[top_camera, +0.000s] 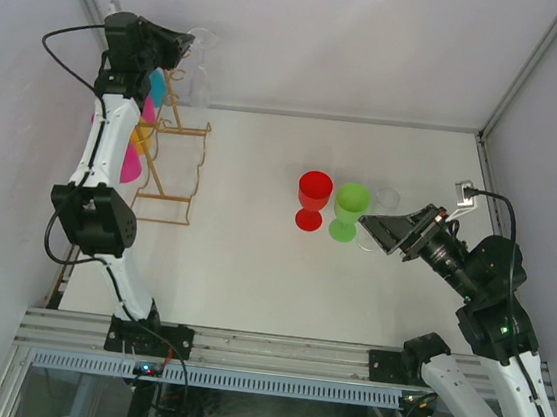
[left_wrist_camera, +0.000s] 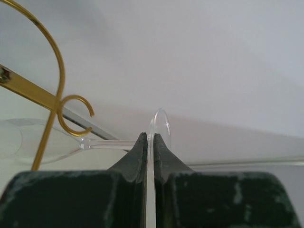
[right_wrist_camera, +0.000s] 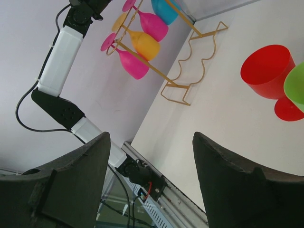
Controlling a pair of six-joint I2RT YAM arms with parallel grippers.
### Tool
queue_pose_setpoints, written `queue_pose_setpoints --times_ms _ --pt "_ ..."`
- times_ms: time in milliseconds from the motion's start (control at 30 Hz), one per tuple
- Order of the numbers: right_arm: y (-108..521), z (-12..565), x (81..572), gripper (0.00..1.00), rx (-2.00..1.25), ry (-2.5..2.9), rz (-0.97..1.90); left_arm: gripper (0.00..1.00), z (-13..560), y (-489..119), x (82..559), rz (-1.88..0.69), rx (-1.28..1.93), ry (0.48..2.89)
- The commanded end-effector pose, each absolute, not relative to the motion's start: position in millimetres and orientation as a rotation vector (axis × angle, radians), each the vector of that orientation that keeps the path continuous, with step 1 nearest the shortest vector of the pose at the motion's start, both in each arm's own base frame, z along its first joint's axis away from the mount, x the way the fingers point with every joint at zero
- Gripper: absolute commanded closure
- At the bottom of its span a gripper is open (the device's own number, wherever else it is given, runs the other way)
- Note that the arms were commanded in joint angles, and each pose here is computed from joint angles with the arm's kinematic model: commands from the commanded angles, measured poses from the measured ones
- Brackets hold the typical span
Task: Take the wine glass off the wine glass rack
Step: Pick up the wine glass from the wine rack, then place the wine glass at the center of the board.
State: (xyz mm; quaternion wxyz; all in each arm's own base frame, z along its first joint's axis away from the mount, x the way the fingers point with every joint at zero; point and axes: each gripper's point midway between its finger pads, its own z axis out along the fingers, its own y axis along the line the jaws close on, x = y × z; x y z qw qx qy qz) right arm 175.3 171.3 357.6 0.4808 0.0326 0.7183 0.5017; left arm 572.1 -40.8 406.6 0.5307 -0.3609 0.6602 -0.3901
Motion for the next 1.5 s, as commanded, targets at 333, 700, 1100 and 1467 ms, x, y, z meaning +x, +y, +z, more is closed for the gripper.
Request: queue_pose_setpoints --times_ms 333,700,1100,1467 --pt "174 381 176 0.3 0.033 1.658 1.252 1.0 489 -147 437 -1.183 -0.195 1.556" --pt "178 398 165 0.32 0.01 1.601 1.332 1.0 430 -198 305 -1.244 0.04 1.59" --pt "217 384 159 0.32 -0.097 1.723 1.499 1.0 373 -210 215 -1.356 0.072 1.61" --pt "260 351 161 0.38 -0.148 1.859 1.554 1.0 333 -241 164 -1.503 0.128 1.682"
